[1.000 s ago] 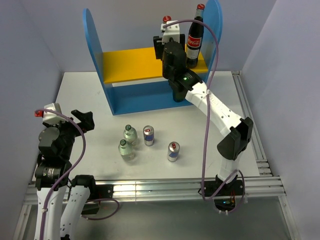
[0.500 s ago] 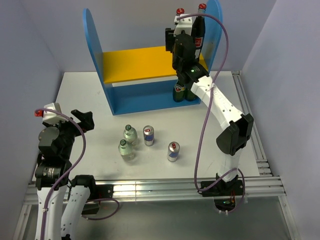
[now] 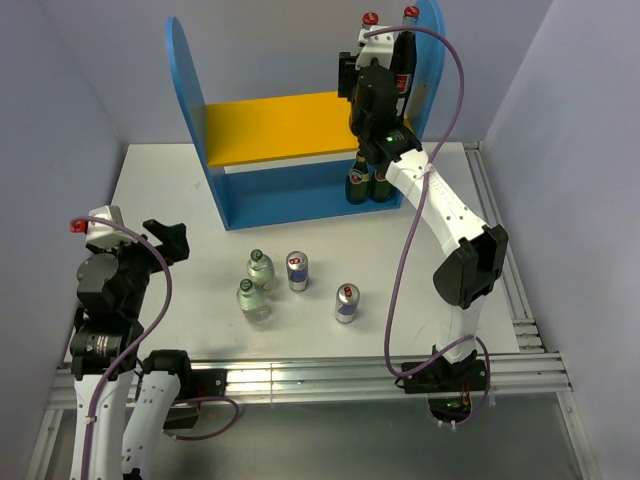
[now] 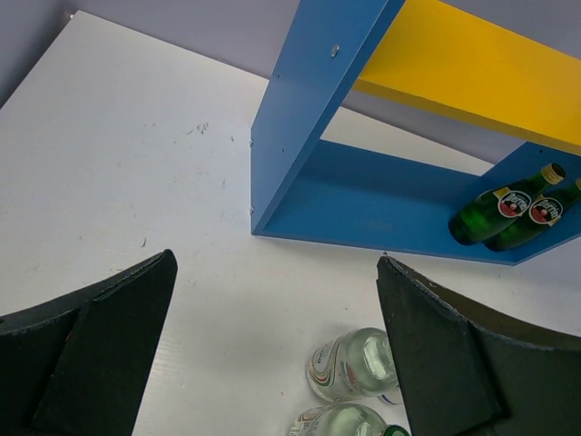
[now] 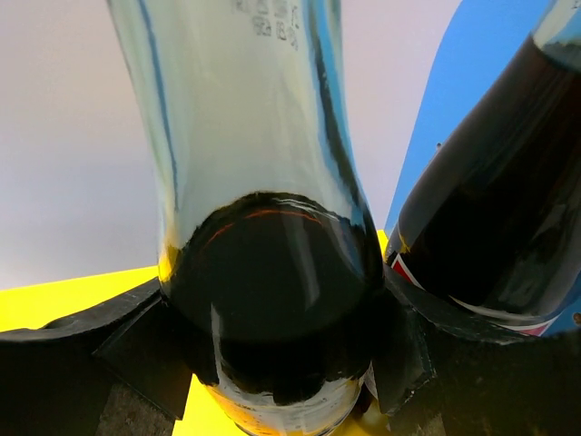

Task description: Place and organize the beverage onto the shelf

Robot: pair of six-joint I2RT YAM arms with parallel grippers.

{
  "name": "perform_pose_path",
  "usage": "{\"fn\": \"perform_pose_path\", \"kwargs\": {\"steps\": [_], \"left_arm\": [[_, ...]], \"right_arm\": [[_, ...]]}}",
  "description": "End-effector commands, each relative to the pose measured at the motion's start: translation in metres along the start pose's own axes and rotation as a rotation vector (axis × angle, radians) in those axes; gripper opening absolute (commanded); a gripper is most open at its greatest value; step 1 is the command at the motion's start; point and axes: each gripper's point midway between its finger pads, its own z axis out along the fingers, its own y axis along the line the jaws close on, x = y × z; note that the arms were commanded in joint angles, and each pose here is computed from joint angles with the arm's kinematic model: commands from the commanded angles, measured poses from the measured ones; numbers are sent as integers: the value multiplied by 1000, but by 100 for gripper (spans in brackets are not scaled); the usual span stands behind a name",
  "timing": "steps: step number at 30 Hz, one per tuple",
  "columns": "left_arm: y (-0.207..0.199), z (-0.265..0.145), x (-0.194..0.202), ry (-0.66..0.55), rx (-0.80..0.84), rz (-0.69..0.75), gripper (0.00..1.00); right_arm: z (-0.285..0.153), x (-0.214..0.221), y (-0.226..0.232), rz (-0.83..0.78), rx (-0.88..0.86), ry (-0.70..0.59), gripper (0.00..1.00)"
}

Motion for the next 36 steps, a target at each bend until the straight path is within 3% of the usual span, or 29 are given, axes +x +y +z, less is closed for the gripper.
{"fn": "perform_pose_path", "kwargs": {"steps": [1,2,3,6,12,14,36], "left_arm": [[-4,0,-9,-29,19,16,99],[-3,1,-7,-24,19,16,99],[-4,0,-8,-28,21,16,99],[-4,0,-9,-32,21,16,99],[-4,0,-9,-32,21,16,99],[-3,-1,-9,-32,19,17,99],[-2,-3,-11,-43,17,19,99]], "right_arm": [[-5,-73,-24,133,54,-210,15],[-4,-71,-23,132,52,-209,24],[-5,-67,-22,132,51,-203,43],[-4,-62,-23,131,61,-195,64],[-4,-56,-24,132,67,-184,79],[-3,-54,-23,132,67,-179,93],[-26,-46,-18,120,59,-156,100]]}}
